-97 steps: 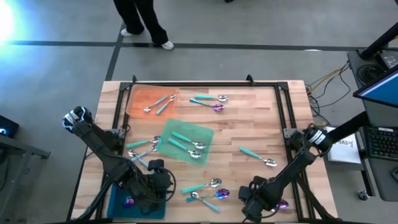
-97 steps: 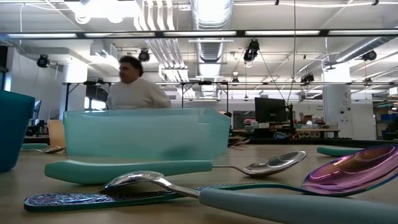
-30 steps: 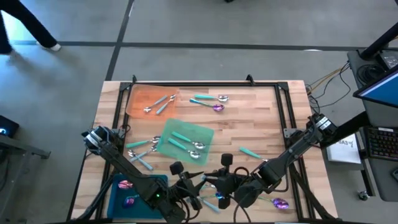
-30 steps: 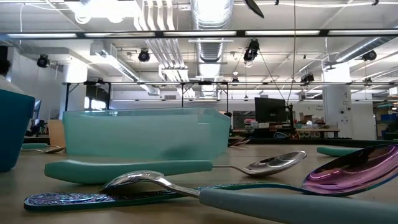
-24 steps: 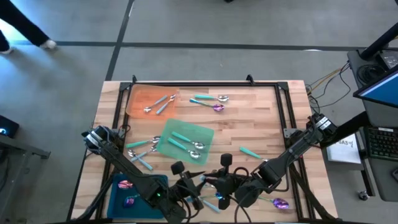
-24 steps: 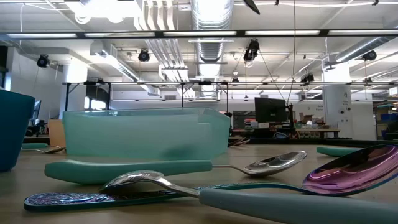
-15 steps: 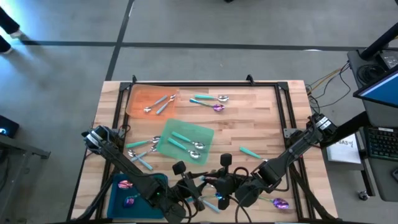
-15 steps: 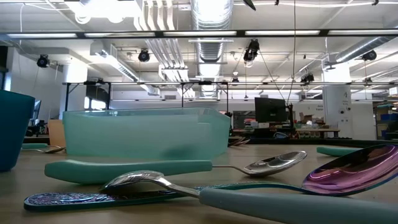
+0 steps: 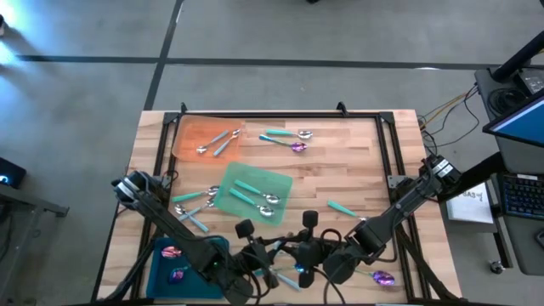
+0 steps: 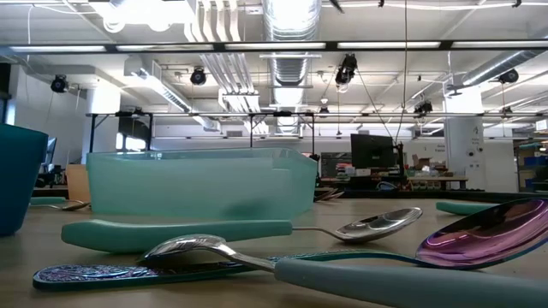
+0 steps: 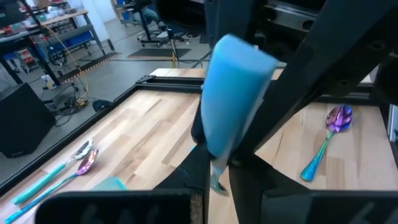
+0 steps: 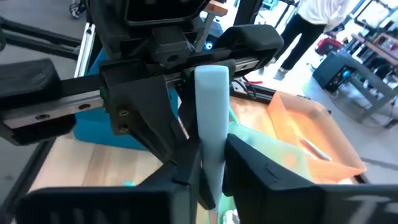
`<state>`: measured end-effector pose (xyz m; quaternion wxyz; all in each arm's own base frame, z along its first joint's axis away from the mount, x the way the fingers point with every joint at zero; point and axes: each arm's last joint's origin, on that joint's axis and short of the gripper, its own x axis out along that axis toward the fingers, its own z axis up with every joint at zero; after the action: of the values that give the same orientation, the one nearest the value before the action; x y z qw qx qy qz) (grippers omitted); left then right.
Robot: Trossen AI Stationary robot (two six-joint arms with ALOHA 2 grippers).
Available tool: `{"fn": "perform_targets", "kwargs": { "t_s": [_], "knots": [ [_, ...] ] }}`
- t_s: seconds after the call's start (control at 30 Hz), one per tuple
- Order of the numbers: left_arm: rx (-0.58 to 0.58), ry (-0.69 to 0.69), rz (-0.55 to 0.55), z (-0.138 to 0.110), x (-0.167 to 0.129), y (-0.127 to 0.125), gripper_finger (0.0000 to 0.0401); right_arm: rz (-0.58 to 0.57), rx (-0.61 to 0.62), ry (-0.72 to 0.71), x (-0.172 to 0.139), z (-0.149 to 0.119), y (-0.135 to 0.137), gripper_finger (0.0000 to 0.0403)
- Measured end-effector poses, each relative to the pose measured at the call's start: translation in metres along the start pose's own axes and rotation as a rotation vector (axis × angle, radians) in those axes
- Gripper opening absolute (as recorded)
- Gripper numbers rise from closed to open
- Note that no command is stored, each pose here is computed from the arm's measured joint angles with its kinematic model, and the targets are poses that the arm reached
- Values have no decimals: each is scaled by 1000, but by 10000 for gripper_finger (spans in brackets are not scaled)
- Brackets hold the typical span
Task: Sort silverware by color (type)
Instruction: Put the blue spoon into the orange bin
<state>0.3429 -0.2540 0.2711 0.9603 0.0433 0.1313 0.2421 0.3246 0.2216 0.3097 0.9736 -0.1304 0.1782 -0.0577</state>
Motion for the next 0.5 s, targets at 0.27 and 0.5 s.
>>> {"fn": "perform_targets", "kwargs": {
  "t_s": [0.27,0.5],
  "knots": [
    [59,42,-19,10,-7,16,8,2,17,33,-14,4,-13,175],
    [102,100,6,14,-16,36,8,-17,74,117,-36,4,-35,205]
  ]
}}
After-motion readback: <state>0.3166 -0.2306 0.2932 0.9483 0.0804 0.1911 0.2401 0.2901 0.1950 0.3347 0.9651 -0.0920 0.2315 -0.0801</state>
